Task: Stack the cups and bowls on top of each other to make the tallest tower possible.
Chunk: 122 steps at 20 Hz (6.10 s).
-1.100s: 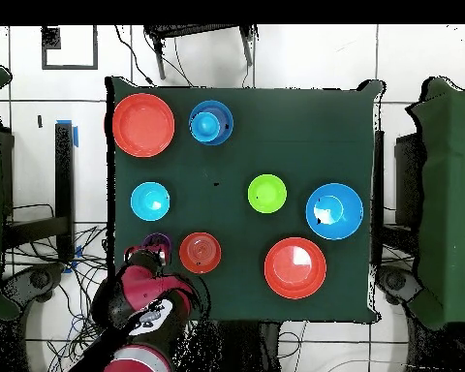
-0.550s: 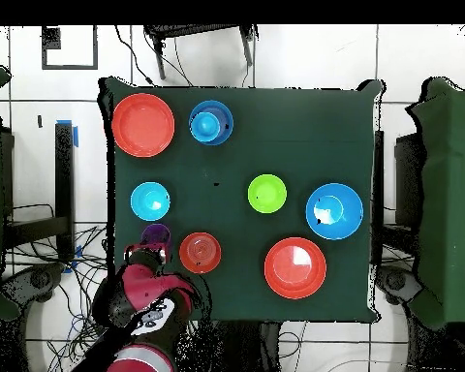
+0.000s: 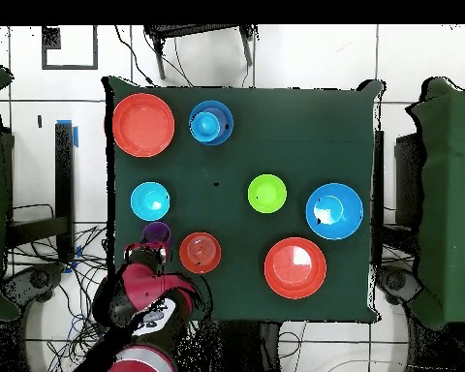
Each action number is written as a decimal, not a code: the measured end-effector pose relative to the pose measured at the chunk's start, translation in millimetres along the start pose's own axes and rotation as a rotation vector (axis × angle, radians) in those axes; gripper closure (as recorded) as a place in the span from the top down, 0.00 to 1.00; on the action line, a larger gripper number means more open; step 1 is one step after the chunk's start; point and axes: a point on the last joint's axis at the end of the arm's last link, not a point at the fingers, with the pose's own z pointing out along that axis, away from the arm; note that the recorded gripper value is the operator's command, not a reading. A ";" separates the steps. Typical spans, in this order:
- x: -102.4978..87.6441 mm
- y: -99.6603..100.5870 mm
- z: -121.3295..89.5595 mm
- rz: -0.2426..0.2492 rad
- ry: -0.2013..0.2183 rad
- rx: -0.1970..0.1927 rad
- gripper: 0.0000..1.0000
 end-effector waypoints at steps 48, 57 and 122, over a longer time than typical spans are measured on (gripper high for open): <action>-51.0 -27.2 -27.1 0.135 0.097 -0.017 1.00; -49.8 -21.2 -27.7 0.128 0.098 -0.025 1.00; -27.5 -3.2 -20.4 0.081 0.125 -0.037 1.00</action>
